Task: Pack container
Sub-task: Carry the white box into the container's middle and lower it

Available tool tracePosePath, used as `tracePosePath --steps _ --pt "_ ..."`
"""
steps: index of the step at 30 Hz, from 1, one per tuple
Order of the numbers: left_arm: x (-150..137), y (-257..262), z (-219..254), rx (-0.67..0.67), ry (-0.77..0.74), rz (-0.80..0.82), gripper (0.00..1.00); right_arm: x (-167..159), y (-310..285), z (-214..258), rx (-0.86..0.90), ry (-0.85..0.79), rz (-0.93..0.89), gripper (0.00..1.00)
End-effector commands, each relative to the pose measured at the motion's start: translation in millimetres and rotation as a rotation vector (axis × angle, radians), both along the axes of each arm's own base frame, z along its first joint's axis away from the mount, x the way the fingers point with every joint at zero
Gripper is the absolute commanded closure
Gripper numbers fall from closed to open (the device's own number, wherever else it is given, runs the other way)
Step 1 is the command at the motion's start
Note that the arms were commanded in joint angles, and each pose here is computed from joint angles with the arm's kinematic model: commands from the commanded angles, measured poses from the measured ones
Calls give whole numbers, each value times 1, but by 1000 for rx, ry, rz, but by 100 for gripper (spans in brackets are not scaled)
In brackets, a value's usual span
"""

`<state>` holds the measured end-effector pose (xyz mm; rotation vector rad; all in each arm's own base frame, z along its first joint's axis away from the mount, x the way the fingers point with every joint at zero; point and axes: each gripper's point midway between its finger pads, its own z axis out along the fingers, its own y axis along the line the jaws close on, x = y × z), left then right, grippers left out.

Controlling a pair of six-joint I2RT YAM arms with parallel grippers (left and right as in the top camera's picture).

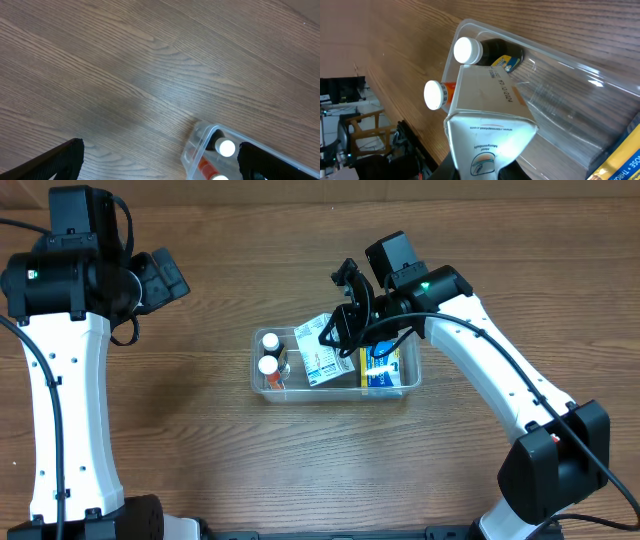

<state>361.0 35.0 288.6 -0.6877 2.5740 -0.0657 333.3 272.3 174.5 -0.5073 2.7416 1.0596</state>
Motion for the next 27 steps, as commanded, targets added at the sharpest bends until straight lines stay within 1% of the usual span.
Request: tracePosePath --steps 1,2,3,5,7,8,11,20,21,22,24,26,27 --pt "-1 -1 10 10 -27 -23 0 1 -4 0 -24 -1 -25 89" --pt "-1 -1 10 10 -27 -23 0 1 -5 -1 -31 0 -27 89" --pt "-1 -1 10 10 -27 -23 0 1 -6 -2 -38 1 -30 86" --pt "-1 -1 10 10 -27 -24 0 0 -7 -3 -44 6 -31 73" --pt "-1 -1 10 9 -27 -24 0 -1 -7 -3 -46 12 -31 45" --pt "-1 -1 10 10 -27 -24 0 -2 -7 -3 -46 13 -30 28" --pt "-1 -1 10 10 -26 -24 0 -1 -7 -3 -47 12 -31 21" --pt "-1 -1 10 10 -26 -24 0 -1 -7 -3 -46 12 -30 21" --pt "-1 -1 10 10 -26 -23 0 -2 -7 -3 -47 12 -30 21" --pt "-1 -1 10 10 -26 -24 0 -2 -7 -3 -47 14 -29 24" --pt "-1 -1 10 10 -27 -23 0 -3 -8 -4 -50 16 -27 35" --pt "-1 -1 10 10 -26 -24 0 -3 -8 -4 -50 17 -27 53" --pt "-1 -1 10 10 -27 -24 0 -3 -8 -4 -50 16 -27 67"
